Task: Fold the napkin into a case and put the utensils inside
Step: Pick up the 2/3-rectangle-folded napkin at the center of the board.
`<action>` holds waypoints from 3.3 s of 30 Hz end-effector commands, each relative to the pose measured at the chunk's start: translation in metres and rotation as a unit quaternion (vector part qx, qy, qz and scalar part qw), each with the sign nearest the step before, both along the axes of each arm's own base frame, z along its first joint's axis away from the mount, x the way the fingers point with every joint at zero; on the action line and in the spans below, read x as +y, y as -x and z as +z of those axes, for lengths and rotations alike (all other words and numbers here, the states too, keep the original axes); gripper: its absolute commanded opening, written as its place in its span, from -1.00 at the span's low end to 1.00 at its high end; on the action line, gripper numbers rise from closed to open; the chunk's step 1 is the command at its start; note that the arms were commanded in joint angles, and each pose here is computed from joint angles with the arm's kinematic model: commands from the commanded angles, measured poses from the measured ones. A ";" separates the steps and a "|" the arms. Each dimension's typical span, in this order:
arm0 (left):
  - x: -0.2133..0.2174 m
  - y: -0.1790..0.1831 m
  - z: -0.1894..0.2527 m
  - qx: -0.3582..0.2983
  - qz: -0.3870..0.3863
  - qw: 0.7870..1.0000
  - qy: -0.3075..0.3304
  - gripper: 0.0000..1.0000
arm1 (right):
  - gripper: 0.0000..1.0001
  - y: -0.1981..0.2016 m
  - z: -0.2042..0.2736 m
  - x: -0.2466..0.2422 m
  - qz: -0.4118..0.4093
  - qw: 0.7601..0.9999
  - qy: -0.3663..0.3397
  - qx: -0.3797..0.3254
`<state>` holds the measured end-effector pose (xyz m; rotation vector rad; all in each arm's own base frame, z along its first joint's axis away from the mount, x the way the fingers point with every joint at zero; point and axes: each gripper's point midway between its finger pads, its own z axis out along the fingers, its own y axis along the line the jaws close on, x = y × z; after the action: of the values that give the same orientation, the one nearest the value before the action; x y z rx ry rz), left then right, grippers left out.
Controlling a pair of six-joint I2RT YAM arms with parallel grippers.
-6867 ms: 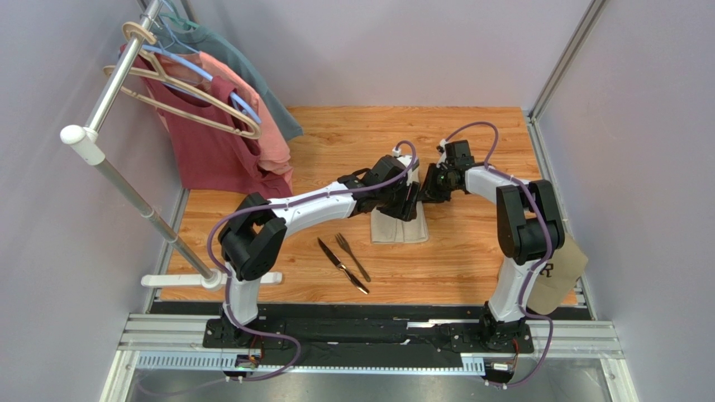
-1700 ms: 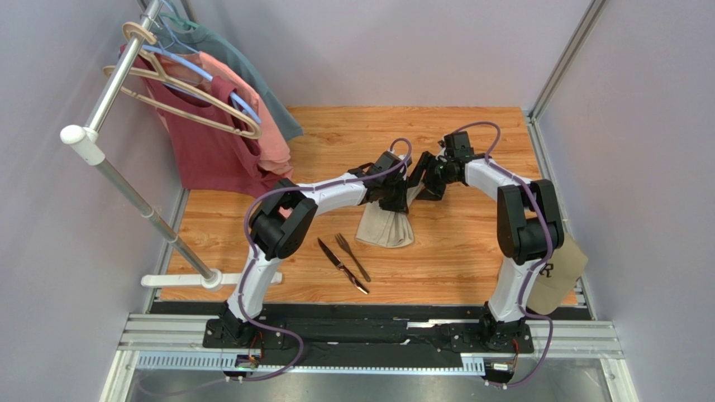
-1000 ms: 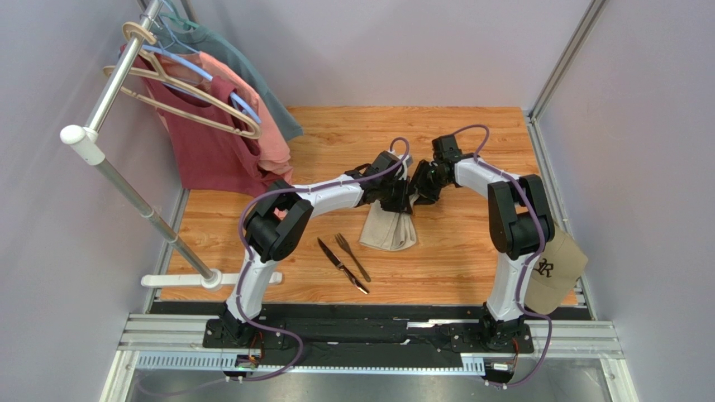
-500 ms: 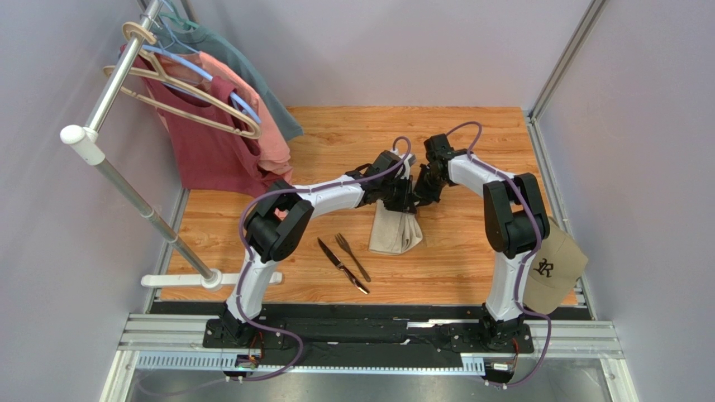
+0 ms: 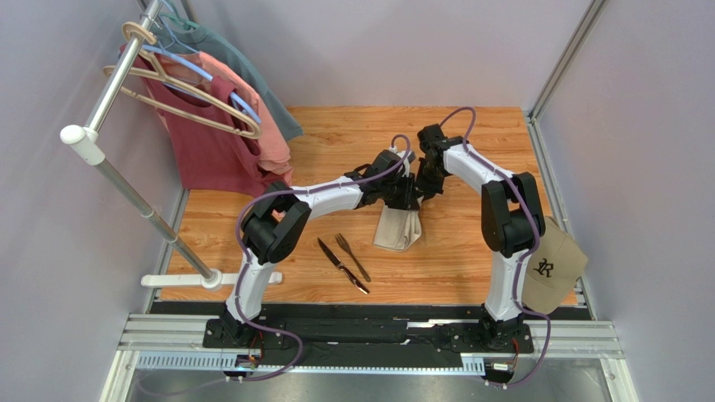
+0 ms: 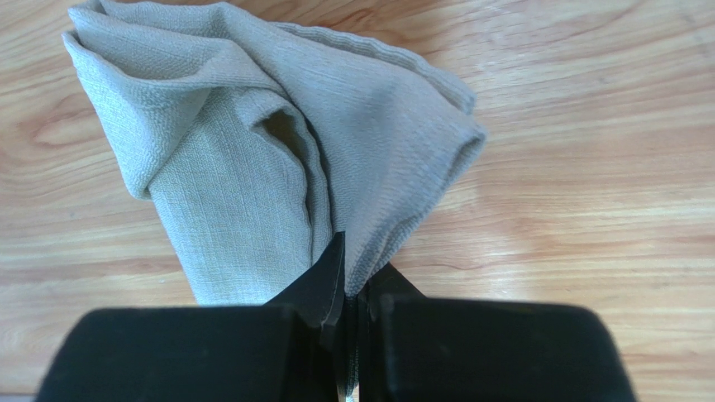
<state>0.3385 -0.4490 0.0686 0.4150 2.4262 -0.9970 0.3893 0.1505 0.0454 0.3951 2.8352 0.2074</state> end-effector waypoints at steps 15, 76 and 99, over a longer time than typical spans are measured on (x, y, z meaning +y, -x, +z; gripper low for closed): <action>-0.015 0.011 0.014 -0.091 0.004 0.994 -0.051 0.98 | -1.00 0.000 0.001 -0.007 -0.041 0.997 0.039 0.049; -0.046 0.012 -0.004 -0.155 -0.011 0.982 -0.106 0.07 | -0.92 0.015 0.008 -0.007 -0.050 0.996 -0.043 0.063; -0.029 0.021 0.036 -0.025 -0.042 0.984 0.170 -1.00 | 0.40 0.004 0.056 -0.010 0.007 0.973 -0.217 -0.082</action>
<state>0.3277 -0.4555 0.0337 0.3632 2.3694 -1.1665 0.3854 0.1240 0.0970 0.4857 2.6842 0.7051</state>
